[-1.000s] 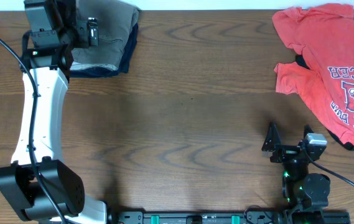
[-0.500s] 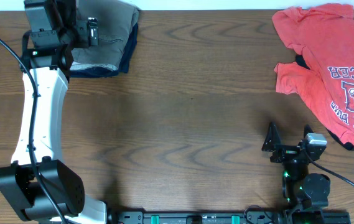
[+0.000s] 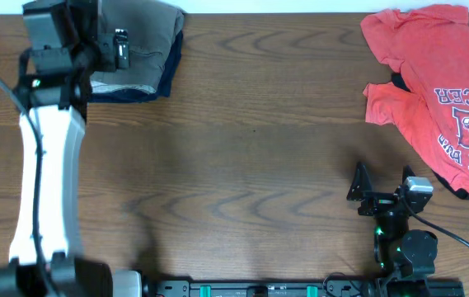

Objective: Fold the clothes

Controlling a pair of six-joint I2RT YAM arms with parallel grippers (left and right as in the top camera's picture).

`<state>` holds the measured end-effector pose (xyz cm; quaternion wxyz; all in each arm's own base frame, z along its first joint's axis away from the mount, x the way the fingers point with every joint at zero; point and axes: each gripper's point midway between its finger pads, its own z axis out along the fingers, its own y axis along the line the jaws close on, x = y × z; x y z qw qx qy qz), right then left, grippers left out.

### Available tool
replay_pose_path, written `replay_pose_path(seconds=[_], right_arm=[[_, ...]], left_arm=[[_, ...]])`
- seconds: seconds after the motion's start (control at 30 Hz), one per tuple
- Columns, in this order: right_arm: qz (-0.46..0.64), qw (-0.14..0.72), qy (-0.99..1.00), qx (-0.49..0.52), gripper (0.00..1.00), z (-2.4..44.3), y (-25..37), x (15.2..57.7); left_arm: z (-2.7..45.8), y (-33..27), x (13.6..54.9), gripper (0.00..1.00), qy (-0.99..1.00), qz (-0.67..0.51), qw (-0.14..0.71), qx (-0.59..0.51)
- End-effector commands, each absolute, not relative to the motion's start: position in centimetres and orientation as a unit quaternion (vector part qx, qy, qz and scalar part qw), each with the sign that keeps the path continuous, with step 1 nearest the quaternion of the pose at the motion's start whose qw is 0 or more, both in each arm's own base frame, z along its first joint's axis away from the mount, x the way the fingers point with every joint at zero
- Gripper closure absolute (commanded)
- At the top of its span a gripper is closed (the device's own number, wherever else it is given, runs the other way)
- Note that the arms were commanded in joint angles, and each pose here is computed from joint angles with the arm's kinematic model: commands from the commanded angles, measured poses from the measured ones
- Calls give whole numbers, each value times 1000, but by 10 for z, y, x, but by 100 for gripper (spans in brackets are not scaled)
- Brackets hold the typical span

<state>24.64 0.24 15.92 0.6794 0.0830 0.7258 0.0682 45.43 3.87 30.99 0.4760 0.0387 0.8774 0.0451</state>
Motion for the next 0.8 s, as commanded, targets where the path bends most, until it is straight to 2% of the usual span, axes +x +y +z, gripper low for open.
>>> replay_pose_path(seconds=[0.0, 0.2, 0.53, 0.77], right_arm=[[66, 680, 725, 84, 1, 159, 1, 246], [66, 680, 725, 84, 1, 159, 1, 246], [66, 680, 725, 84, 1, 159, 1, 246], [66, 680, 725, 84, 1, 159, 1, 246]], left_arm=[[331, 24, 428, 2, 865, 35, 498, 47], [315, -1, 398, 2, 825, -9, 562, 65], [236, -6, 319, 2, 770, -29, 637, 34], [202, -9, 274, 2, 736, -24, 676, 38]])
